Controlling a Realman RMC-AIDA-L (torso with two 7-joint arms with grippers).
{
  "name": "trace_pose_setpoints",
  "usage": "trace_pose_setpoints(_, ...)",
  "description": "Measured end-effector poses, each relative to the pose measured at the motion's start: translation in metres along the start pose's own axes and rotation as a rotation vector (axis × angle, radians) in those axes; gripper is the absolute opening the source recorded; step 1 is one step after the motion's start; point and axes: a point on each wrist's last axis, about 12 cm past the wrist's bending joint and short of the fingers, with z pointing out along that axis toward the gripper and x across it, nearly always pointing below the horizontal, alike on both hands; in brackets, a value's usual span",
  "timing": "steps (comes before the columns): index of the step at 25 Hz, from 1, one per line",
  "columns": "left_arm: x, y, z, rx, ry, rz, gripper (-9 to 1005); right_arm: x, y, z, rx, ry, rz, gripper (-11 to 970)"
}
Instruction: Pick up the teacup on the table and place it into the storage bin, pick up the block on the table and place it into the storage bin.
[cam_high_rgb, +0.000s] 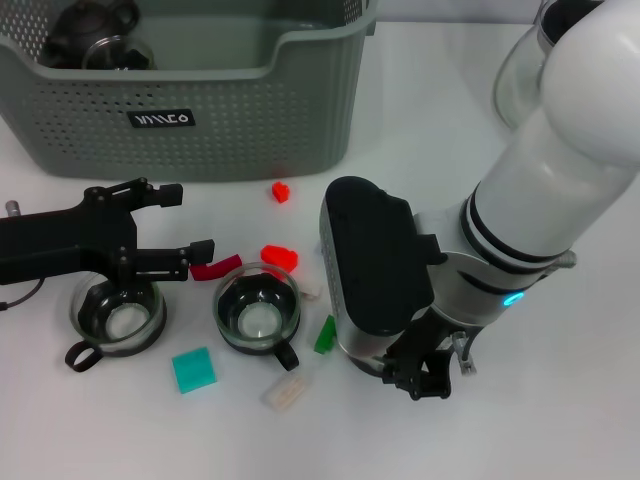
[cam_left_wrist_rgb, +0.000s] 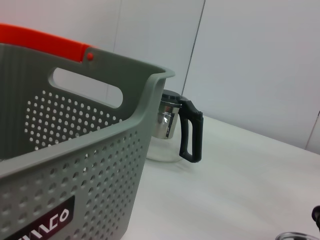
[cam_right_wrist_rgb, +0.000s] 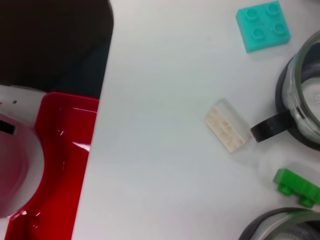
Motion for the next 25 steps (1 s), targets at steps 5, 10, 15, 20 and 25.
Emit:
trace_pose_setpoints(5,0.0,0.0,-0.001,0.0,0.0,0.002,910,0.001,-0.001,-0.016,0.0,-0.019,0.036,56)
trace_pose_setpoints(10,-0.001,0.0,-0.001,0.001,0.001,0.005,910,0.01,-0.005,-0.045,-0.013,-0.061,0.103,55)
trace_pose_setpoints(15,-0.002,0.001,-0.002,0.001,0.002,0.008,910,0.015,-0.014,-0.086,-0.006,-0.138,0.167,57)
trace_pose_setpoints(20,-0.003,0.002,-0.001,0.004,0.002,0.011,910,0.008,-0.033,-0.127,0.045,-0.244,0.185,60)
trace_pose_setpoints(25,-0.003,0.002,0.0,0.006,0.004,0.015,909,-0.014,-0.056,-0.148,0.106,-0.336,0.131,63)
